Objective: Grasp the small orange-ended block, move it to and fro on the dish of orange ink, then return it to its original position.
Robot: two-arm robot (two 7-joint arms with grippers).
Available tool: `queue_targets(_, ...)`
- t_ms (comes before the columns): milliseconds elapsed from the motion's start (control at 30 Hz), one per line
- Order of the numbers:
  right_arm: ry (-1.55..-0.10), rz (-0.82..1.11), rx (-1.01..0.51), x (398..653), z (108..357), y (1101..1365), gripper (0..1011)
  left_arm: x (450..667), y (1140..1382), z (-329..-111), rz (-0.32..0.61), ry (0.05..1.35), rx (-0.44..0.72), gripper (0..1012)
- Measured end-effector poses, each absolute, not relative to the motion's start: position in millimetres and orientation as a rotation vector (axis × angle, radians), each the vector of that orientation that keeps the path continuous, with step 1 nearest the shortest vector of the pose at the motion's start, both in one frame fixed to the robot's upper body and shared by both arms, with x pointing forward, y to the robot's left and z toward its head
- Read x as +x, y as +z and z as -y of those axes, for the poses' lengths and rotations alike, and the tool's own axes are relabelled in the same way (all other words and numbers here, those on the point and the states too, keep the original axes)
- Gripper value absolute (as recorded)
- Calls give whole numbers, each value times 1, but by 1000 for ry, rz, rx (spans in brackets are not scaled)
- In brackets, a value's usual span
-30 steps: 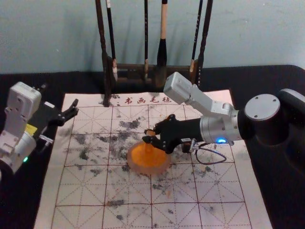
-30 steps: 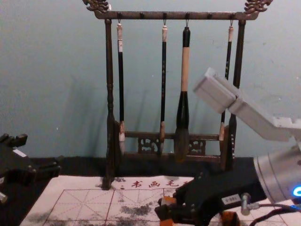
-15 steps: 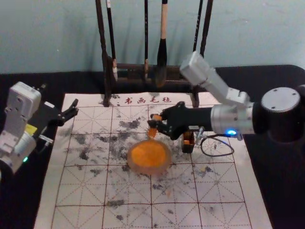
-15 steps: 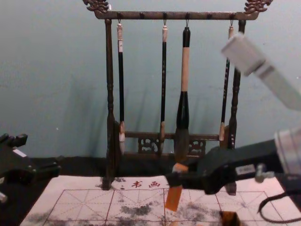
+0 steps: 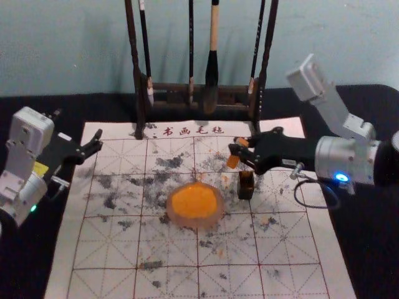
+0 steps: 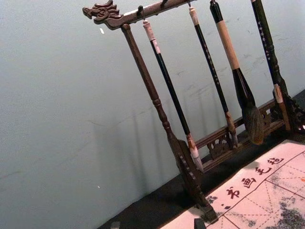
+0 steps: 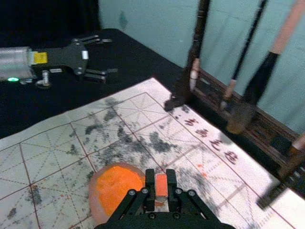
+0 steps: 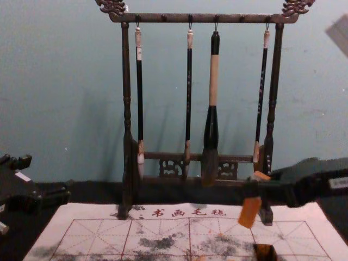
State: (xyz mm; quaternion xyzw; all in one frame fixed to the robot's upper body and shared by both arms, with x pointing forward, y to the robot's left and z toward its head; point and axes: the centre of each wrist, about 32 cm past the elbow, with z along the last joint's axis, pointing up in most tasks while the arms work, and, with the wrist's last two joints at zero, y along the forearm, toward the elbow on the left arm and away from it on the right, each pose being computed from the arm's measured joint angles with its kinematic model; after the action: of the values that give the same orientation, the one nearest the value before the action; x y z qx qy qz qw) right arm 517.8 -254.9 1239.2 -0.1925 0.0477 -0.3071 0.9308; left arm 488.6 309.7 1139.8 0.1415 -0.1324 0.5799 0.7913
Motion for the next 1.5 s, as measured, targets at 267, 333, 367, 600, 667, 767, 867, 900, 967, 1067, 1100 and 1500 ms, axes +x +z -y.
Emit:
queue_targets(267, -721, -131, -407, 496, 265, 1235, 116, 489, 1140, -310, 285, 1248, 304, 1001)
queue_targets(333, -747, -142, -413, 492, 266, 1233, 114, 489, 1140, -310, 285, 1248, 304, 1001)
queue_targets(367, -753, -146, -415, 491, 266, 1232, 114, 489, 1140, -310, 285, 1248, 305, 1001)
queue_targets(600, -771, -170, -430, 485, 268, 1225, 114, 489, 1140, -310, 285, 1248, 304, 1002)
queue_targets(667, -771, -175, -430, 485, 267, 1224, 114, 489, 1140, -310, 285, 1248, 305, 1001)
queue_targets(767, -772, -180, -429, 485, 266, 1223, 116, 489, 1140, -310, 285, 1248, 304, 1001)
queue_targets(867, -773, -183, -428, 487, 265, 1221, 116, 489, 1140, -310, 285, 1248, 304, 1001)
queue_targets(900, -773, -183, -428, 487, 264, 1221, 114, 489, 1140, -310, 285, 1248, 305, 1001)
queue_targets(967, -773, -184, -428, 488, 263, 1220, 116, 489, 1140, -310, 285, 1248, 304, 1001)
queue_targets(1067, -776, -187, -433, 491, 261, 1218, 116, 489, 1140, -310, 285, 1248, 304, 1001)
queue_targets(1100, -777, -188, -434, 492, 260, 1218, 116, 489, 1140, -310, 285, 1248, 305, 1001)
queue_targets(1500, -788, -189, -453, 497, 257, 1213, 116, 489, 1140, -310, 285, 1248, 304, 1001)
